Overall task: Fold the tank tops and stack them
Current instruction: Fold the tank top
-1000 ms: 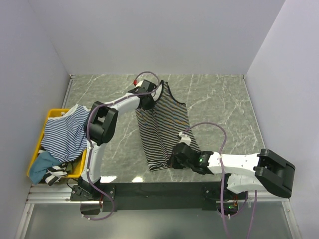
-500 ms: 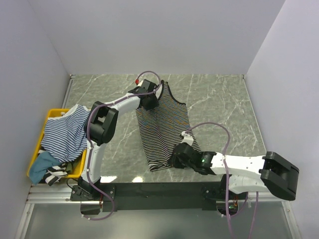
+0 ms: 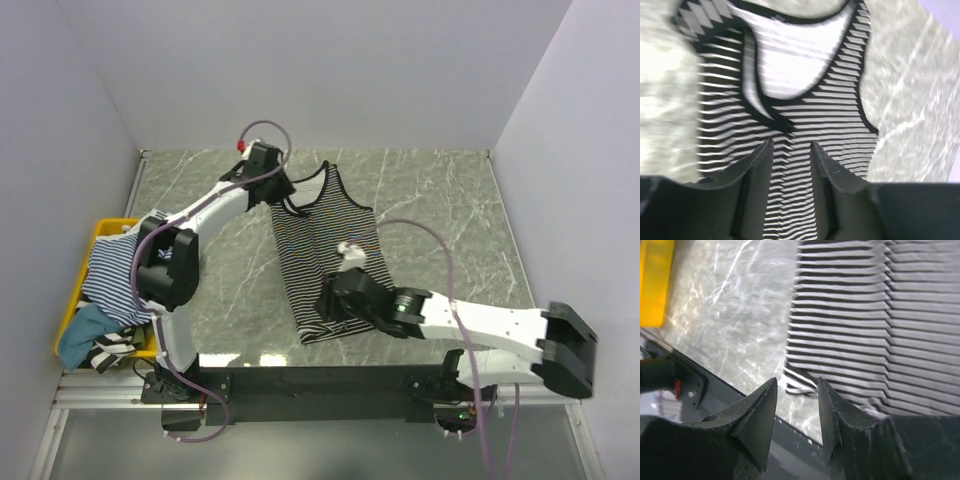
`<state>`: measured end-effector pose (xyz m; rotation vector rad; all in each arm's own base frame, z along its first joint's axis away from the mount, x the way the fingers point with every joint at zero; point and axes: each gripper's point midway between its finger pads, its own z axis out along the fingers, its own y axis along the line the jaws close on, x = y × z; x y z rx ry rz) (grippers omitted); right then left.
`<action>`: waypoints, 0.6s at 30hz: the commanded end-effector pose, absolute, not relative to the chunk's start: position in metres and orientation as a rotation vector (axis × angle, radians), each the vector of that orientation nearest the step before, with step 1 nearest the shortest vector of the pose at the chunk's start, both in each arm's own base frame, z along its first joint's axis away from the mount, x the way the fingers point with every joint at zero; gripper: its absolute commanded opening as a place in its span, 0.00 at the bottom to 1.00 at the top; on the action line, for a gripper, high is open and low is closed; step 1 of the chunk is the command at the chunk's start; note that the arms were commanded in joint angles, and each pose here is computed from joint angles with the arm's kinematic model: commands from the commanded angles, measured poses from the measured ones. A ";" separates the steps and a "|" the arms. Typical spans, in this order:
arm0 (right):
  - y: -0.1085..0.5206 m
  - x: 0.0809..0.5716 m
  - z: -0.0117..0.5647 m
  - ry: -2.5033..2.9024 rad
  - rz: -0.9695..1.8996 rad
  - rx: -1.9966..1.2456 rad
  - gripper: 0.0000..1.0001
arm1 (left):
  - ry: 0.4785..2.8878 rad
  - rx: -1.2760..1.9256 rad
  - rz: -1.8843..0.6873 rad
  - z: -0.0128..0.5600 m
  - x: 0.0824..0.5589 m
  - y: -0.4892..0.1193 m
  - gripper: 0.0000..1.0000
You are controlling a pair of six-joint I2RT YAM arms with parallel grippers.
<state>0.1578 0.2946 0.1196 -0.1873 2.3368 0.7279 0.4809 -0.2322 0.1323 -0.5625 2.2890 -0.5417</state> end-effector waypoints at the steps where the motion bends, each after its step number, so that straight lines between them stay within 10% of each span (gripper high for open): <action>1: 0.324 0.163 0.119 2.304 0.664 -0.481 0.46 | 2.305 -0.648 -0.497 0.113 0.473 -0.205 0.39; 18: 0.367 0.135 0.060 2.374 0.627 -0.906 0.47 | 2.465 -0.643 -0.456 0.032 0.449 -0.196 0.47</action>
